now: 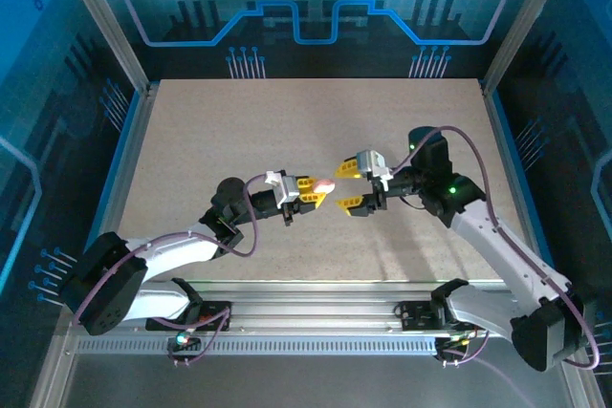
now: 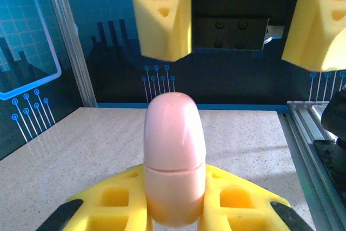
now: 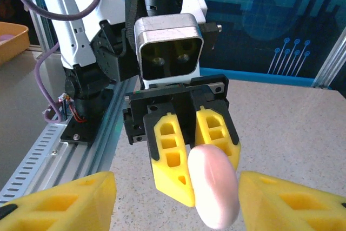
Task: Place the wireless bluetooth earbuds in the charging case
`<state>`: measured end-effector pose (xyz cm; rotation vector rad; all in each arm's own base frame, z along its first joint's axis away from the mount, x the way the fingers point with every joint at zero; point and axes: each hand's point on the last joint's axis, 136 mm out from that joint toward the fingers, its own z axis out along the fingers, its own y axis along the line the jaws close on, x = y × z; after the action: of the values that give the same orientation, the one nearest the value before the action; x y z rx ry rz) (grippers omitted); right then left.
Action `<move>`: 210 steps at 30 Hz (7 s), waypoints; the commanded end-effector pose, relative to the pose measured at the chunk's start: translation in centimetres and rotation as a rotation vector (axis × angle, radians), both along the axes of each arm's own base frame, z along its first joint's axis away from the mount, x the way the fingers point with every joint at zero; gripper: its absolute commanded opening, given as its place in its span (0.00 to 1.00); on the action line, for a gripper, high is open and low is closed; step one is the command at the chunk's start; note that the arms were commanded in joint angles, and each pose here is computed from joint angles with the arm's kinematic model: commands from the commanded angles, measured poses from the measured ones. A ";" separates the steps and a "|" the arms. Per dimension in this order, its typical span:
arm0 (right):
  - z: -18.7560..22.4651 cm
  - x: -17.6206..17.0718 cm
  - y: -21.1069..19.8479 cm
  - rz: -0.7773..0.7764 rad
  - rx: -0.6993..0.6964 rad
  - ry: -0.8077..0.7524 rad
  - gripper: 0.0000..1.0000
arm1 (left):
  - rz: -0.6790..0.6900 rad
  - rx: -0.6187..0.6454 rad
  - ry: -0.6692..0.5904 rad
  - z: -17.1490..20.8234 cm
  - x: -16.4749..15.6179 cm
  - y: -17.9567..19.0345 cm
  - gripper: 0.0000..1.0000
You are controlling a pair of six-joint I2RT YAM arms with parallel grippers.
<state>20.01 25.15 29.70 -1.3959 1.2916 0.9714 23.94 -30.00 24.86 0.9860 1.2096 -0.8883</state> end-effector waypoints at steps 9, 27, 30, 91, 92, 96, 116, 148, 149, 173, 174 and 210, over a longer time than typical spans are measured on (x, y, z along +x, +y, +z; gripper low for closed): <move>-1.4 2.0 -0.1 -0.041 -0.039 0.045 0.60 | -0.022 -0.028 -0.060 1.8 -0.6 -0.1 0.13; -1.7 1.4 1.9 0.080 -0.050 0.077 0.50 | -0.008 -0.035 -0.058 1.9 -0.5 0.1 0.13; -1.9 1.3 2.2 0.095 -0.057 0.079 0.48 | -0.006 -0.039 -0.062 2.1 -0.5 0.1 0.13; -16.2 14.6 -9.1 -0.552 -0.474 0.753 0.22 | 0.394 0.107 0.350 -9.1 8.7 2.1 0.94; -16.9 15.1 -9.5 -0.563 -0.484 0.776 0.22 | 0.396 0.111 0.366 -9.4 8.8 2.1 0.94; -19.0 16.4 -10.4 -0.589 -0.515 0.842 0.20 | 0.408 0.126 0.395 -10.6 9.1 2.2 0.94; -25.1 19.1 -11.4 -0.650 -0.628 1.063 0.24 | 0.406 0.161 0.491 -13.6 10.2 1.2 0.96; -23.5 20.9 -13.8 -0.807 -0.609 0.998 0.50 | 0.407 0.102 0.514 -11.8 11.5 2.0 0.98; -23.0 21.0 -13.7 -0.807 -0.597 0.991 0.50 | 0.408 0.099 0.513 -11.6 11.5 2.0 0.98; -12.7 13.8 -19.4 -1.175 -0.115 0.375 1.00 | 1.067 0.099 0.550 -3.8 14.7 20.2 0.99; -13.2 13.7 -19.8 -1.194 -0.103 0.353 1.00 | 1.113 0.098 0.557 -4.0 14.8 21.5 0.99; -17.3 17.5 -21.7 -1.306 0.011 0.189 1.00 | 1.410 0.037 0.472 -15.2 15.4 32.0 0.99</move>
<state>36.30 3.23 11.67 -0.2437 1.9253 0.1782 38.89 2.01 8.76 -0.2081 1.9014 0.1004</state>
